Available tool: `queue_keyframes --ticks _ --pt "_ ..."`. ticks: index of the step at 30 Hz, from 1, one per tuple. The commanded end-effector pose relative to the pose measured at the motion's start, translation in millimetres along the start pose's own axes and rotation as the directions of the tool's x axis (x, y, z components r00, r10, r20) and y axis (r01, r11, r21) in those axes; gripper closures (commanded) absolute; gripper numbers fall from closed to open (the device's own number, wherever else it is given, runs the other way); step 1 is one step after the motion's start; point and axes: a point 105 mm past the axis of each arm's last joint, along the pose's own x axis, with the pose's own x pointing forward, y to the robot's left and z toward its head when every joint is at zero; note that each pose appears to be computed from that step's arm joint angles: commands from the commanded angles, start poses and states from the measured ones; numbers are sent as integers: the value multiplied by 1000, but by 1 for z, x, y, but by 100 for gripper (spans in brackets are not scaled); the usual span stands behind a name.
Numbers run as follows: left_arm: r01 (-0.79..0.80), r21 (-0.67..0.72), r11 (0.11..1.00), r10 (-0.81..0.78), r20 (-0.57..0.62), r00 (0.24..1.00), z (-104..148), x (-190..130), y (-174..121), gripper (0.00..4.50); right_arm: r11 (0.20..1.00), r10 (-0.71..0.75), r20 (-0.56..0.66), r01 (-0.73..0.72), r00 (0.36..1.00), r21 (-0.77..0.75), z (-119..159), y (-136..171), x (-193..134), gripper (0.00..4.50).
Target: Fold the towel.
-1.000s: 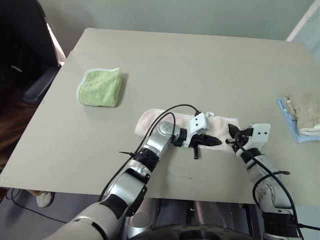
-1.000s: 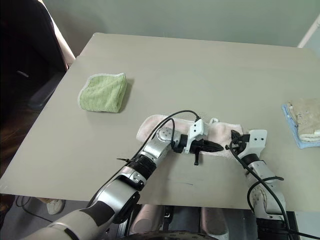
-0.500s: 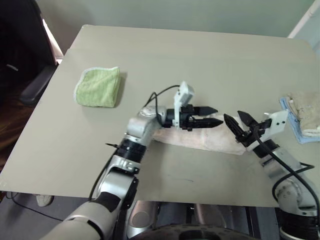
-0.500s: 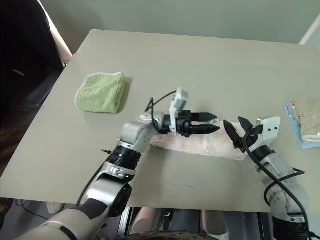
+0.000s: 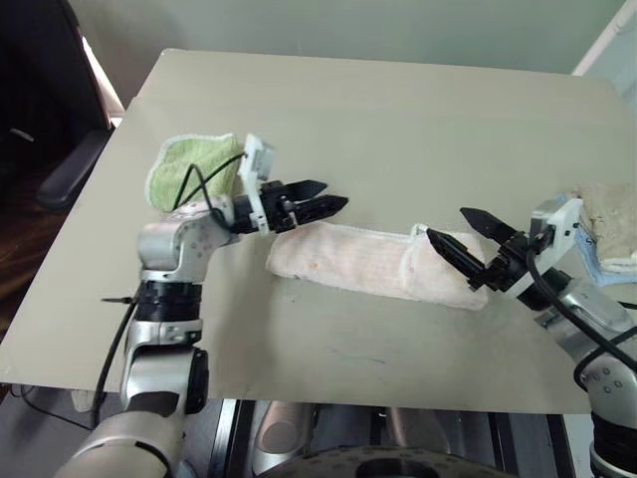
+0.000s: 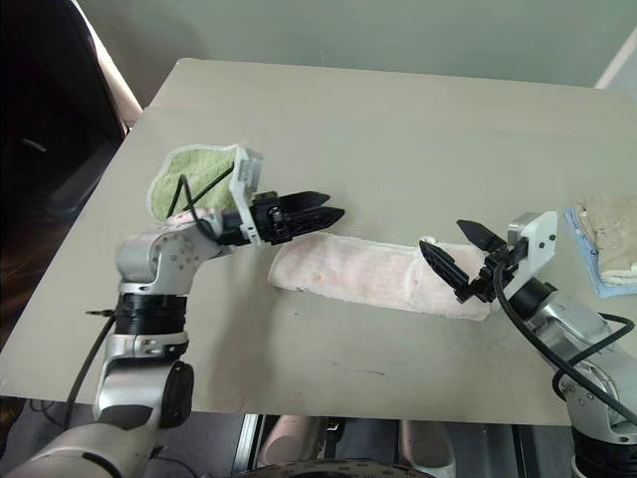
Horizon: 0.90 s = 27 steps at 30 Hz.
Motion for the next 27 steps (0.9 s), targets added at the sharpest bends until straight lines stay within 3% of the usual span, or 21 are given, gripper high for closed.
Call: queue_keyframes --ticks 1,6,11,16,27 --pt "-113 -86 990 118 50 992 8 -22 11 2 997 78 20 -78 997 -18 10 14 3 0" --pt "-129 -285 950 142 27 989 0 -48 9 2 995 94 -6 -94 996 -23 5 14 7 0" --pt "-185 -506 842 177 -64 982 -10 -66 11 2 994 108 -10 -108 994 -12 0 15 10 0" --pt "-219 -557 801 151 -166 975 -29 -85 3 2 994 107 -16 -107 994 5 -7 12 10 0" --pt "-246 -576 780 107 -264 959 -39 -101 -11 2 994 104 -24 -103 994 26 -17 14 13 0"
